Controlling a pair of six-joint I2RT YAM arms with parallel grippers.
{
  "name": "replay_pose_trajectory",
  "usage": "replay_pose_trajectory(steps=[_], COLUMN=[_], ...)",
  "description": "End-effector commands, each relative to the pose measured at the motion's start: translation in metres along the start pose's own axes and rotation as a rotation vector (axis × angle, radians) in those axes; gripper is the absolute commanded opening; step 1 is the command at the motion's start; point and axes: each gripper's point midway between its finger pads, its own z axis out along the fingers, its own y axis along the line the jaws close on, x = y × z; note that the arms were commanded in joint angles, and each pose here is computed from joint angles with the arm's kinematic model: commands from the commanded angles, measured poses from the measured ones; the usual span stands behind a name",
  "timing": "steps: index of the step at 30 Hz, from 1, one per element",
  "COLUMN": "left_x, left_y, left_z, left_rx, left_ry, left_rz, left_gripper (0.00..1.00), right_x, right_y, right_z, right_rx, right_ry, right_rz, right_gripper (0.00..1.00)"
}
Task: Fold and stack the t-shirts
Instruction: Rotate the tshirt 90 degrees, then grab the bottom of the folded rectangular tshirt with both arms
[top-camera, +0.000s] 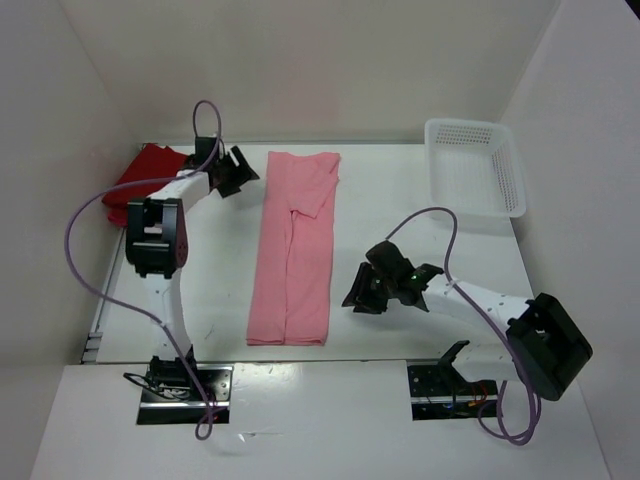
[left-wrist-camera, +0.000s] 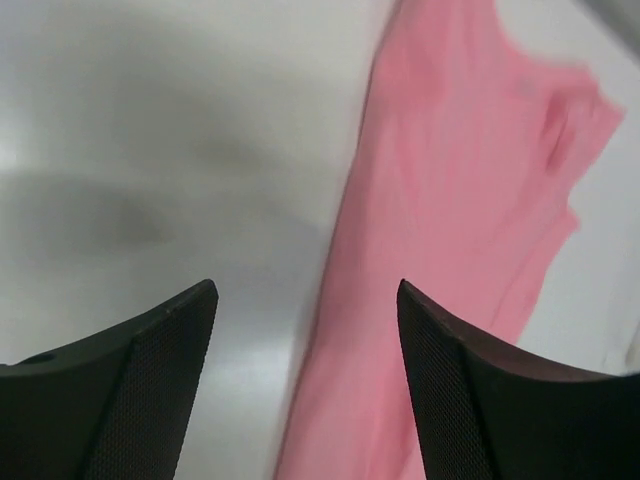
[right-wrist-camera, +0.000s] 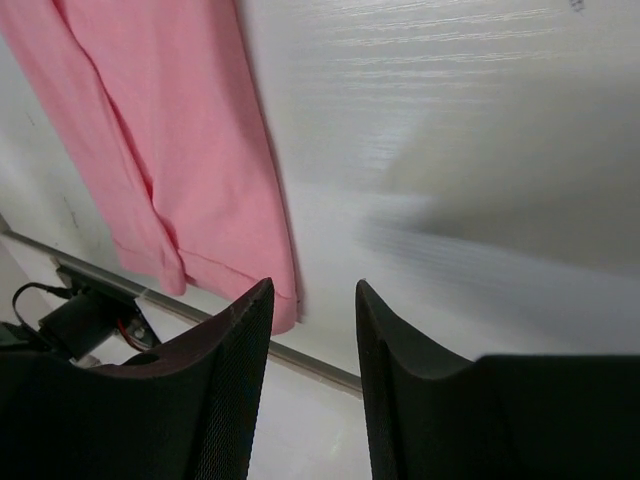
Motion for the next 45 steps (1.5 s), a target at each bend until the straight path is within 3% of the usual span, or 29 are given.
replay_pose_trajectory(steps=[1, 2, 3, 6, 8, 11, 14, 19, 22, 27, 30, 34, 36, 37, 38, 42, 45], left_x=[0.014, 0.015, 0.059, 0.11, 0.163, 0.196, 0.214, 0.259, 0.277, 0.286, 0.29, 0.304, 0.315, 0.322, 0.328, 0.345, 0.366], left_y=[-0.03, -0.04, -0.009, -0.003, 0.024, 0.034, 0.043, 0.037, 0.039, 0.04, 0.036, 0.03, 0.03, 0.026, 0.028, 0.027, 0.033], left_z=[-0.064, -0.093, -0.098, -0.141, -0.164, -0.215, -0.249, -0.255, -0.255, -0.253, -0.254, -0.252, -0.254, -0.256, -0.258, -0.263, -0.264], left_rx=[0.037, 0.068, 0.006, -0.029, -0.095, -0.11, -0.137, -0.112, -0.153, -0.131, -0.108, -0.092, -0.088, -0.075, -0.087, -0.117, -0.141], left_ry=[-0.057, -0.079, 0.007, 0.084, 0.197, 0.227, 0.228, 0.379, 0.396, 0.407, 0.424, 0.462, 0.498, 0.517, 0.54, 0.583, 0.669], left_rz=[0.051, 0.05, 0.018, 0.021, -0.016, -0.07, -0.107, -0.114, -0.093, -0.097, -0.092, -0.04, -0.021, 0.006, 0.017, 0.066, 0.096], left_gripper=[0.8, 0.75, 0.73, 0.62, 0.56, 0.48, 0.46, 0.44, 0.41, 0.39, 0.39, 0.41, 0.41, 0.41, 0.41, 0.41, 0.46], right_x=[-0.01, -0.005, 0.0, 0.026, 0.042, 0.057, 0.063, 0.081, 0.082, 0.072, 0.06, 0.026, 0.02, 0.021, 0.028, 0.041, 0.042], right_y=[0.026, 0.029, 0.03, 0.04, 0.046, 0.05, 0.052, 0.038, 0.037, 0.037, 0.023, 0.001, -0.003, -0.003, -0.006, -0.019, -0.018], right_z=[-0.002, 0.002, 0.006, 0.014, 0.022, 0.028, 0.029, 0.035, 0.041, 0.057, 0.054, 0.031, 0.018, 0.015, 0.014, 0.013, 0.011], right_rx=[-0.09, -0.107, -0.104, -0.112, -0.108, -0.11, -0.116, -0.093, -0.096, -0.042, 0.032, 0.052, 0.027, 0.025, 0.021, 0.03, 0.008], right_ry=[-0.017, -0.004, 0.009, 0.075, 0.121, 0.159, 0.178, 0.241, 0.24, 0.202, 0.163, 0.066, 0.044, 0.044, 0.078, 0.118, 0.105], right_rz=[-0.022, -0.037, -0.033, -0.09, -0.125, -0.146, -0.147, -0.129, -0.13, -0.126, -0.129, -0.086, -0.082, -0.093, -0.09, -0.073, -0.056], right_gripper=[0.44, 0.44, 0.44, 0.47, 0.48, 0.51, 0.56, 0.56, 0.47, 0.11, 0.03, 0.03, 0.12, 0.24, 0.28, 0.36, 0.4])
